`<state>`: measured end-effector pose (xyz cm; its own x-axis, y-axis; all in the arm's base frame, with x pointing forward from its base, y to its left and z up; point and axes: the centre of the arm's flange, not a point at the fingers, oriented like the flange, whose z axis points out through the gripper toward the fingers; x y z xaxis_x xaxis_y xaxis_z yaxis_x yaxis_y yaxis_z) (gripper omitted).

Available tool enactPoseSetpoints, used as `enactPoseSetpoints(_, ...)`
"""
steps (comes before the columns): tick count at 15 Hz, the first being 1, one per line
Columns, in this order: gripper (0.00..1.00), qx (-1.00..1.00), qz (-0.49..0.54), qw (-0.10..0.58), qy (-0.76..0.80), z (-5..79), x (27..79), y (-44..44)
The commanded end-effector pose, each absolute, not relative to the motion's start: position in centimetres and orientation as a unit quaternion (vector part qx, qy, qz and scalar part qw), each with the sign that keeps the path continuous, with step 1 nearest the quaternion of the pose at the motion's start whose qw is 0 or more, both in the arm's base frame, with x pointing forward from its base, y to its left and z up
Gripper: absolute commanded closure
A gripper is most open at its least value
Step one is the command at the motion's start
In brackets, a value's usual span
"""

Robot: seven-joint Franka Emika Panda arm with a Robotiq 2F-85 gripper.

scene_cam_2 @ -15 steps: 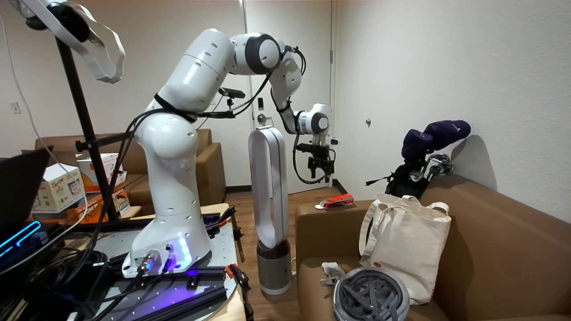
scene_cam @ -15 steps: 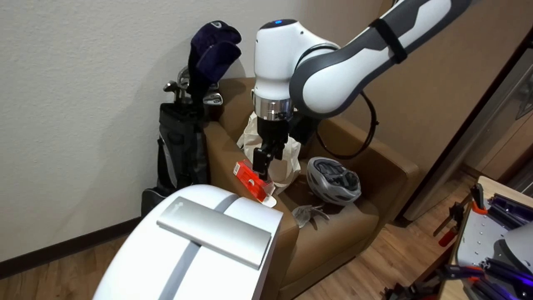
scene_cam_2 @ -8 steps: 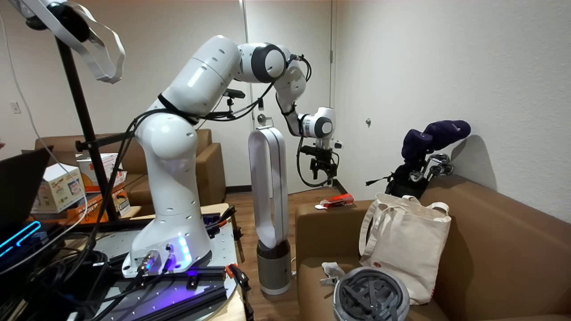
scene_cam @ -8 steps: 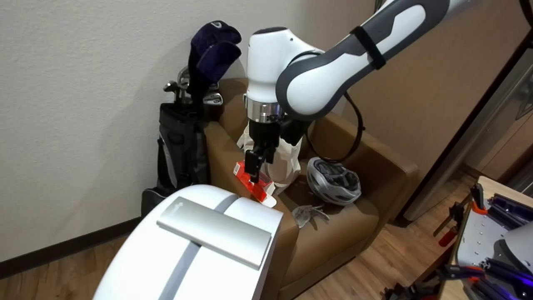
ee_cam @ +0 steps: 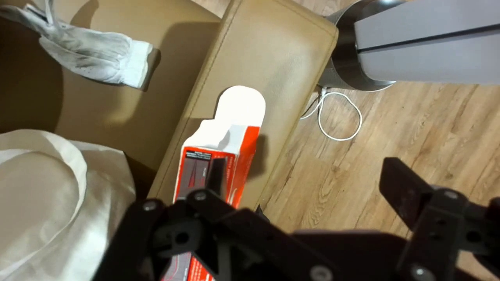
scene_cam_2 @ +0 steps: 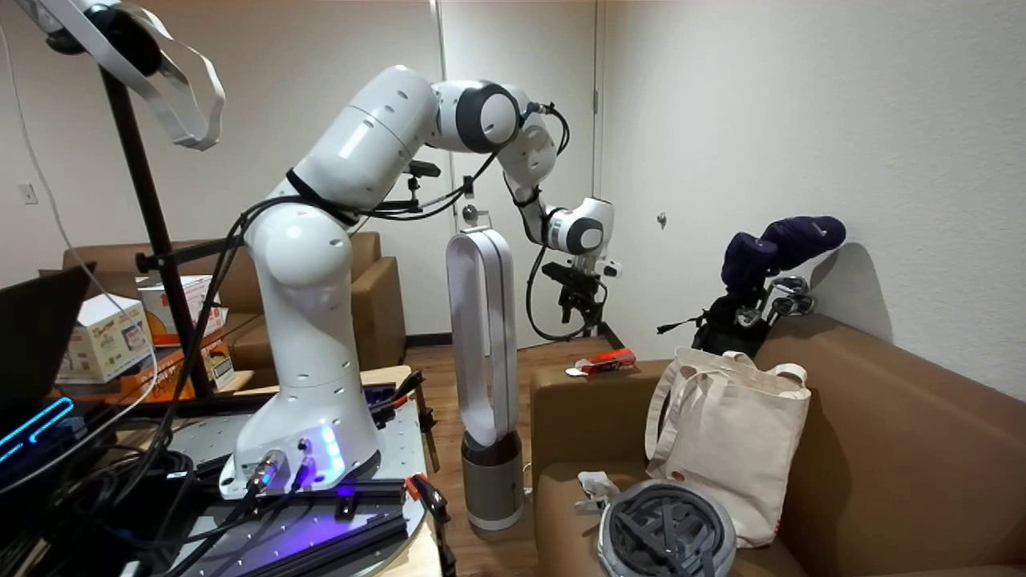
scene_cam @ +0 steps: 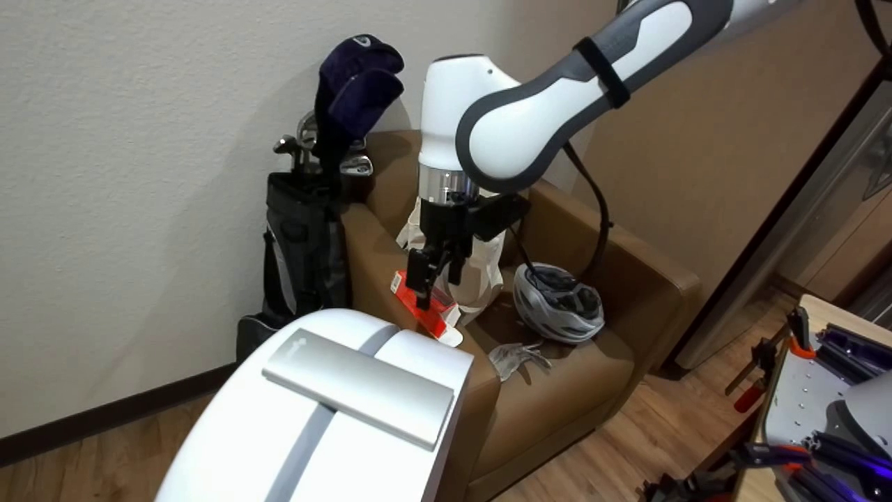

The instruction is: Put the orange box on the other armrest of the couch

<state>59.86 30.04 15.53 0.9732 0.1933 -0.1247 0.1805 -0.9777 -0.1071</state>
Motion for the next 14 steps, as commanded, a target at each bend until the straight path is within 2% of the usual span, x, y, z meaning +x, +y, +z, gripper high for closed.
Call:
enactPoseSetpoints(1,0.0,-0.993,0.059,0.092,-0.043,15.1,61.4,26.7)
enactPoseSetpoints(14,0.0,-0.983,0.121,0.107,-0.092,6.2,61.1,24.4)
